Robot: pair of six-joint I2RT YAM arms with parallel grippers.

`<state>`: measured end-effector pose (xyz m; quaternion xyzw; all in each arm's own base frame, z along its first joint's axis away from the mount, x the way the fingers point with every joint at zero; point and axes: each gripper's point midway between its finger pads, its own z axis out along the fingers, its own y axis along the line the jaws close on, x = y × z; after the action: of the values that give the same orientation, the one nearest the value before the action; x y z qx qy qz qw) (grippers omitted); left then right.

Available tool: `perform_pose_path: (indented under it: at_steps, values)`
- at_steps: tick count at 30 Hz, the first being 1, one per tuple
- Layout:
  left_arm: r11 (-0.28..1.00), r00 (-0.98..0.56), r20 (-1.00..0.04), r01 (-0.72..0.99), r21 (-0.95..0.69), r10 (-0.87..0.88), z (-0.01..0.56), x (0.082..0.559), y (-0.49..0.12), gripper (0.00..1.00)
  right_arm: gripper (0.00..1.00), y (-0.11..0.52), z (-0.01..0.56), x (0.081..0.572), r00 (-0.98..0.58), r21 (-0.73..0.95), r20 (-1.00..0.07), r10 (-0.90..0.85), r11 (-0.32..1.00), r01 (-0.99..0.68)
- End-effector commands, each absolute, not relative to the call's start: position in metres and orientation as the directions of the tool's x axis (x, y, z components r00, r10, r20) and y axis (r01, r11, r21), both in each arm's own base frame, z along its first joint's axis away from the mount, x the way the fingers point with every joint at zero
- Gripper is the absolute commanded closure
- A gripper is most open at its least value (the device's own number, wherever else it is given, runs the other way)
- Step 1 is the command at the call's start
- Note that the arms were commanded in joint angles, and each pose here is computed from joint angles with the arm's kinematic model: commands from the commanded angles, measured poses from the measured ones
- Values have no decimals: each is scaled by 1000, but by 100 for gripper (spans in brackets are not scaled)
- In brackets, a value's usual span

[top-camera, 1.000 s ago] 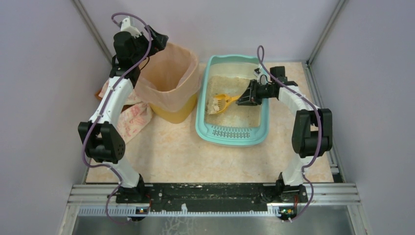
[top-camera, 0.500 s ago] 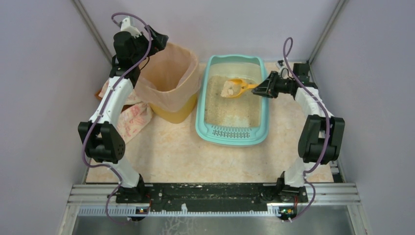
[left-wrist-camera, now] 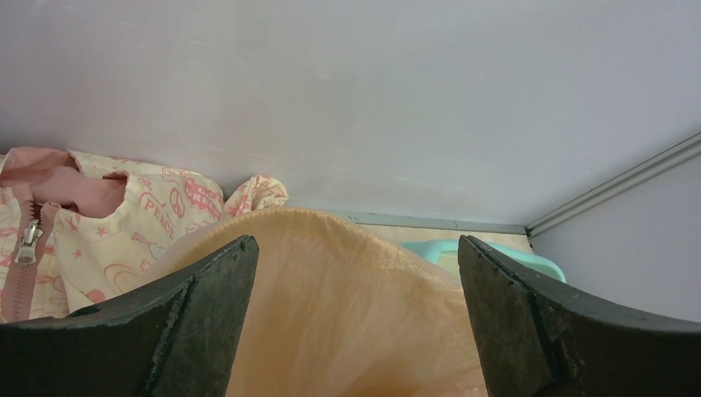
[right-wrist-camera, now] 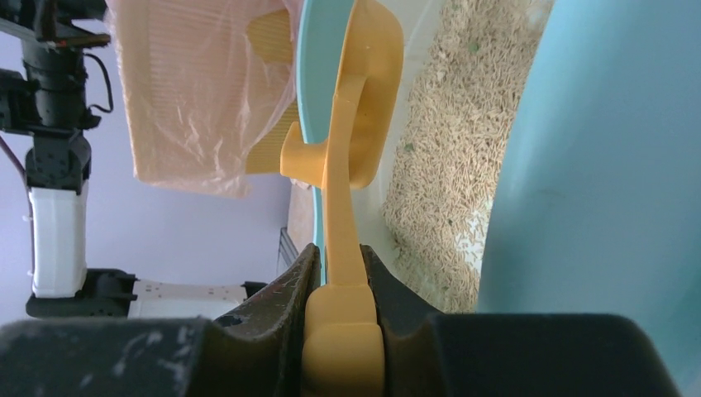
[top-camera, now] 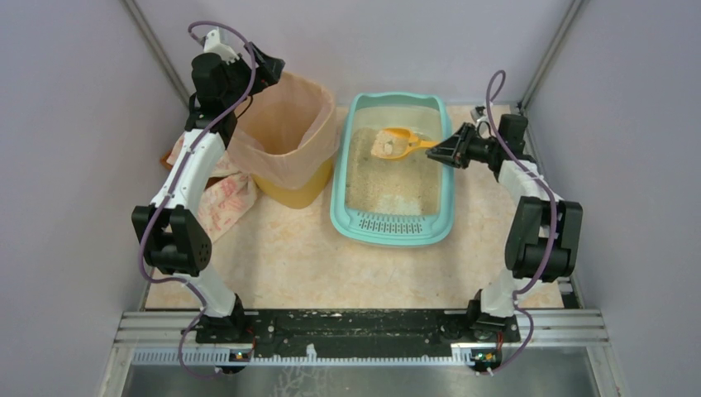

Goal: Clean the litter box

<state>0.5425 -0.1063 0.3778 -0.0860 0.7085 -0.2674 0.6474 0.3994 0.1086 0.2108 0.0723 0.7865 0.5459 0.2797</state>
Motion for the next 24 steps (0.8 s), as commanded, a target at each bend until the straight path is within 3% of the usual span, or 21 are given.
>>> perform_pose_path:
  at_steps: [1, 5, 10, 15, 24]
  values:
    - [832, -104, -872, 265, -488, -478, 399, 539, -107, 4, 100, 115, 228, 389, -811, 875, -443, 383, 383, -297]
    - [828, -109, -869, 268, -493, -483, 399, 538, -108, 4, 100, 94, 238, 393, -771, 886, -443, 457, 357, -297]
    - [814, -123, -858, 275, -512, -498, 395, 538, -111, 4, 100, 128, 238, 382, -816, 904, -416, 401, 279, -324]
    - [827, -109, -868, 267, -494, -484, 399, 535, -108, 4, 100, 104, 245, 384, -768, 914, -405, 496, 247, -323]
    - [831, -109, -871, 264, -489, -479, 397, 533, -107, 4, 100, 104, 254, 383, -757, 917, -397, 519, 193, -349]
